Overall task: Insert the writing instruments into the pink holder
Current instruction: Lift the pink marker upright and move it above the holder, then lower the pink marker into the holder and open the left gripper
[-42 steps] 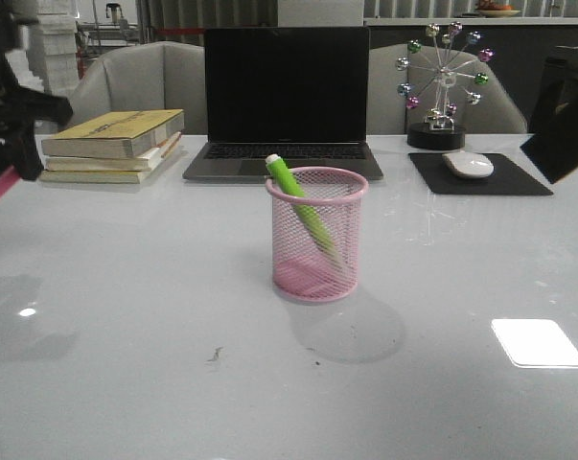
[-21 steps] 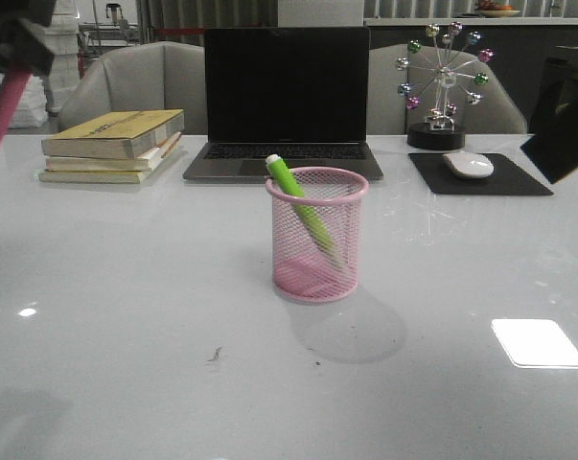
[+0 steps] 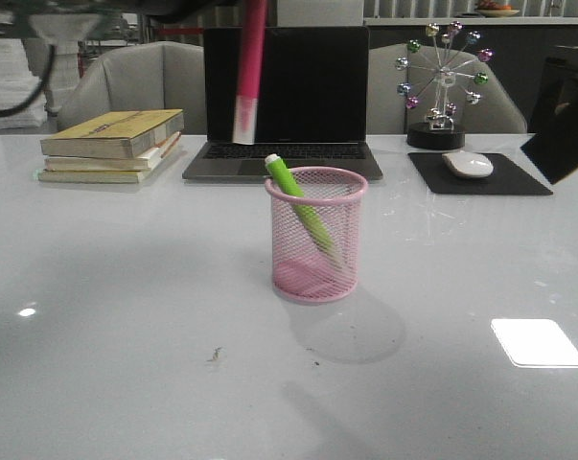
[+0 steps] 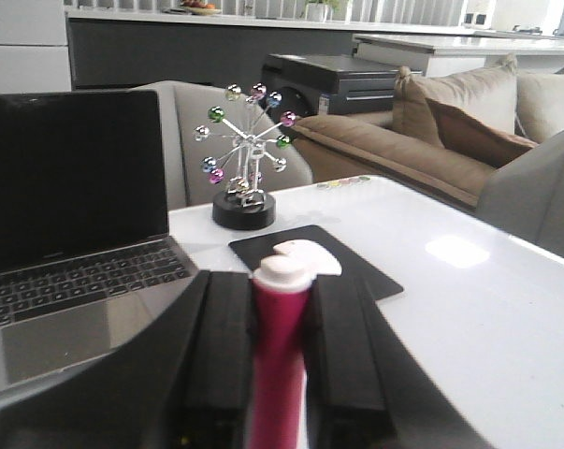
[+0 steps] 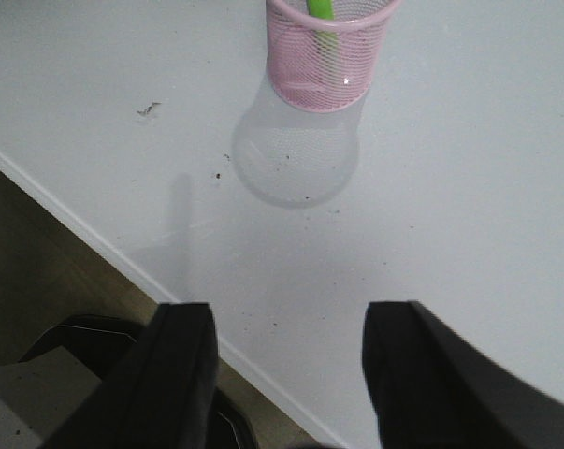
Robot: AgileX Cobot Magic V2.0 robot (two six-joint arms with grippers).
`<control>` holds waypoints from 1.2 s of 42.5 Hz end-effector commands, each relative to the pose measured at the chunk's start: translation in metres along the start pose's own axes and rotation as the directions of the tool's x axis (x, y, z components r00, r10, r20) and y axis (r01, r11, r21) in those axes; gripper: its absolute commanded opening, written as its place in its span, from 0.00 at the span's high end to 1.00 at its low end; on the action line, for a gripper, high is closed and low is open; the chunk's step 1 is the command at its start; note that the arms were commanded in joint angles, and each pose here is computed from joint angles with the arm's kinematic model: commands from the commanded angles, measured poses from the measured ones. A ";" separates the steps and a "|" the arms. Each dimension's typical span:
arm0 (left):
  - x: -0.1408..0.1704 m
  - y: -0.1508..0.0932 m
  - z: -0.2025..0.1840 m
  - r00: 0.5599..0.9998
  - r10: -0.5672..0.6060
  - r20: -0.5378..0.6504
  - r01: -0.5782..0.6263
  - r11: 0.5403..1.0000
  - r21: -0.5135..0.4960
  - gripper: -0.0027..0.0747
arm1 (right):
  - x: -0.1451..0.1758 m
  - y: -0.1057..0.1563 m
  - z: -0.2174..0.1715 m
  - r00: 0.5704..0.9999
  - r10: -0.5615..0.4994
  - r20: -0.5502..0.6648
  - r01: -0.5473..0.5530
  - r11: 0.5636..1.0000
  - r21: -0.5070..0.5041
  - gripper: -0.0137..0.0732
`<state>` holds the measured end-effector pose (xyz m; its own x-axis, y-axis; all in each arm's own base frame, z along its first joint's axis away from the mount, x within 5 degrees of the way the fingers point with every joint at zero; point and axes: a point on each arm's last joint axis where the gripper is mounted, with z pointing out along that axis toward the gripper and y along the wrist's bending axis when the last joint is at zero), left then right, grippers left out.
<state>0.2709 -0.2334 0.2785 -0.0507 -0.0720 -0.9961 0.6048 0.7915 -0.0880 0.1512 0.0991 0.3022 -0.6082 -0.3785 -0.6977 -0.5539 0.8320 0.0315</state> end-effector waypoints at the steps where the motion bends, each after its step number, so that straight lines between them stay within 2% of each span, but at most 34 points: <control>1: -0.028 -0.013 0.017 0.982 -0.011 0.188 0.005 0.999 0.031 0.85 | -0.012 -0.001 -0.008 0.996 -0.005 0.089 0.004 1.000 0.009 0.30; 15: 0.003 -0.031 0.064 0.990 -0.015 0.142 0.006 0.998 0.063 0.83 | -0.012 -0.001 -0.008 0.996 -0.005 0.089 0.004 1.000 0.009 0.30; 20: 0.015 -0.032 0.071 0.992 -0.012 0.123 0.004 0.998 0.064 0.71 | -0.011 -0.001 -0.008 0.996 -0.005 0.088 0.004 1.000 0.009 0.30; 27: 0.021 -0.032 0.073 0.995 -0.006 0.104 -0.001 0.998 0.066 0.46 | -0.012 -0.001 -0.008 0.996 -0.005 0.089 0.004 1.000 0.009 0.30; 30: 0.019 -0.032 0.072 0.995 -0.006 0.100 -0.001 0.998 0.067 0.43 | -0.012 -0.001 -0.008 0.996 -0.005 0.089 0.004 1.000 0.009 0.30; 38: -0.005 -0.035 0.059 1.000 0.013 0.025 -0.015 0.996 0.086 0.43 | -0.011 -0.001 -0.008 0.996 -0.005 0.088 0.004 1.000 0.009 0.30; 41: -0.020 -0.037 0.048 0.995 0.085 -0.043 -0.079 0.990 0.117 0.44 | -0.011 -0.001 -0.008 0.996 -0.005 0.088 0.004 1.000 0.009 0.30; 46: -0.045 -0.038 0.021 0.962 0.214 -0.169 -0.186 0.968 0.166 0.45 | -0.011 -0.001 -0.008 0.996 -0.005 0.088 0.004 1.000 0.009 0.30; 51: -0.070 -0.035 -0.014 0.921 0.236 -0.311 -0.188 0.966 0.176 0.45 | -0.011 -0.001 -0.008 0.996 -0.005 0.088 0.004 1.000 0.009 0.30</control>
<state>0.2631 -0.2671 0.3052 -0.1787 0.3126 -0.9329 0.7321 0.6758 0.0862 0.1512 0.0991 0.3022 -0.6084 -0.3787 -0.6975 -0.5539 0.8320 0.0315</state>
